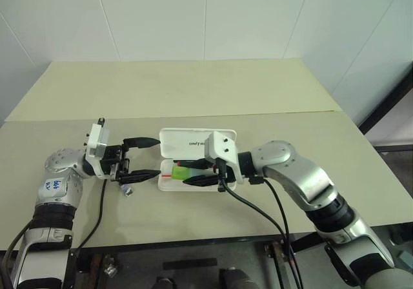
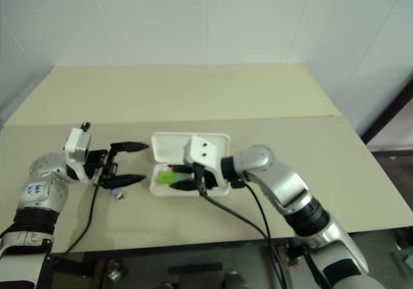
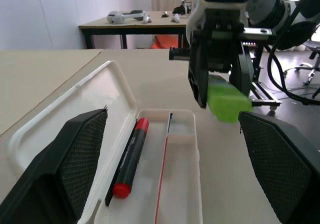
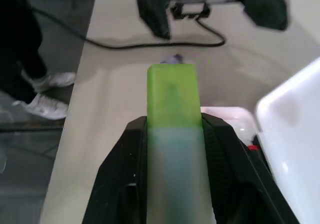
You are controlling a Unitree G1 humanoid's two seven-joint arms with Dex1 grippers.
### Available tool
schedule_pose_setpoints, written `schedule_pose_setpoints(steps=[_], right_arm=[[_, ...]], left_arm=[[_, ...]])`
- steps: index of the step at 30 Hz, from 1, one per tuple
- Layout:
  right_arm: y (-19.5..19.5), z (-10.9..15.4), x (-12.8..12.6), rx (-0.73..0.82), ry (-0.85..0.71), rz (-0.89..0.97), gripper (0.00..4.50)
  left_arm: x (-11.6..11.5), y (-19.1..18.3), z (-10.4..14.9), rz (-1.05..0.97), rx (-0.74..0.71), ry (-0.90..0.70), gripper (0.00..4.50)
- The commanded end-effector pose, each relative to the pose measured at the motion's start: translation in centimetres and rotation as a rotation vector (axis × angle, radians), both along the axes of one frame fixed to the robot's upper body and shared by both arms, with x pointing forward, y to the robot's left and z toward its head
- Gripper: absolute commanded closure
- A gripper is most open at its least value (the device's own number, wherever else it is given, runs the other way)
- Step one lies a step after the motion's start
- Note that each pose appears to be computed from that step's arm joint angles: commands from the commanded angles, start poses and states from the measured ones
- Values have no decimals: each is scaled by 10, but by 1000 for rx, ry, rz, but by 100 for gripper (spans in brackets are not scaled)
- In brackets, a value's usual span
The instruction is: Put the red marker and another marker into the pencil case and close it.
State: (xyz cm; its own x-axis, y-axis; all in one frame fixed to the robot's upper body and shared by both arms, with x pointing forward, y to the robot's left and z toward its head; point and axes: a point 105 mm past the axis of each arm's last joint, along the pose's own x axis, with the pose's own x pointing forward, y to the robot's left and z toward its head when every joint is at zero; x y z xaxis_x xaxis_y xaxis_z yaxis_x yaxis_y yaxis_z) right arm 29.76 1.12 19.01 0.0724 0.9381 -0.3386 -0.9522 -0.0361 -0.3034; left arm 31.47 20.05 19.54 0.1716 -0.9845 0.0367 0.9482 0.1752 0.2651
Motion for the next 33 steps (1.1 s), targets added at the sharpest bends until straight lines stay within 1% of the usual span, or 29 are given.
schedule_pose_setpoints(steps=[1, 4, 8, 14, 19, 33], right_arm=[[11, 3, 17, -26, -70, 40, 338], [20, 2, 32, -43, -82, 42, 338], [25, -1, 41, -57, -72, 55, 338], [32, -12, 38, -88, -48, 87, 338], [41, -25, 34, -100, -17, 86, 338], [35, -41, 48, -128, -10, -2, 338]], left_arm=[[-10, 7, 2, -57, 38, -32, 0], [-12, 6, 2, -54, 34, -36, 0], [-14, 6, 1, -50, 33, -38, 0], [-18, 7, 0, -34, 34, -35, 0], [-19, 6, -1, -30, 34, -36, 0], [-18, 3, 0, -38, 34, -40, 0]])
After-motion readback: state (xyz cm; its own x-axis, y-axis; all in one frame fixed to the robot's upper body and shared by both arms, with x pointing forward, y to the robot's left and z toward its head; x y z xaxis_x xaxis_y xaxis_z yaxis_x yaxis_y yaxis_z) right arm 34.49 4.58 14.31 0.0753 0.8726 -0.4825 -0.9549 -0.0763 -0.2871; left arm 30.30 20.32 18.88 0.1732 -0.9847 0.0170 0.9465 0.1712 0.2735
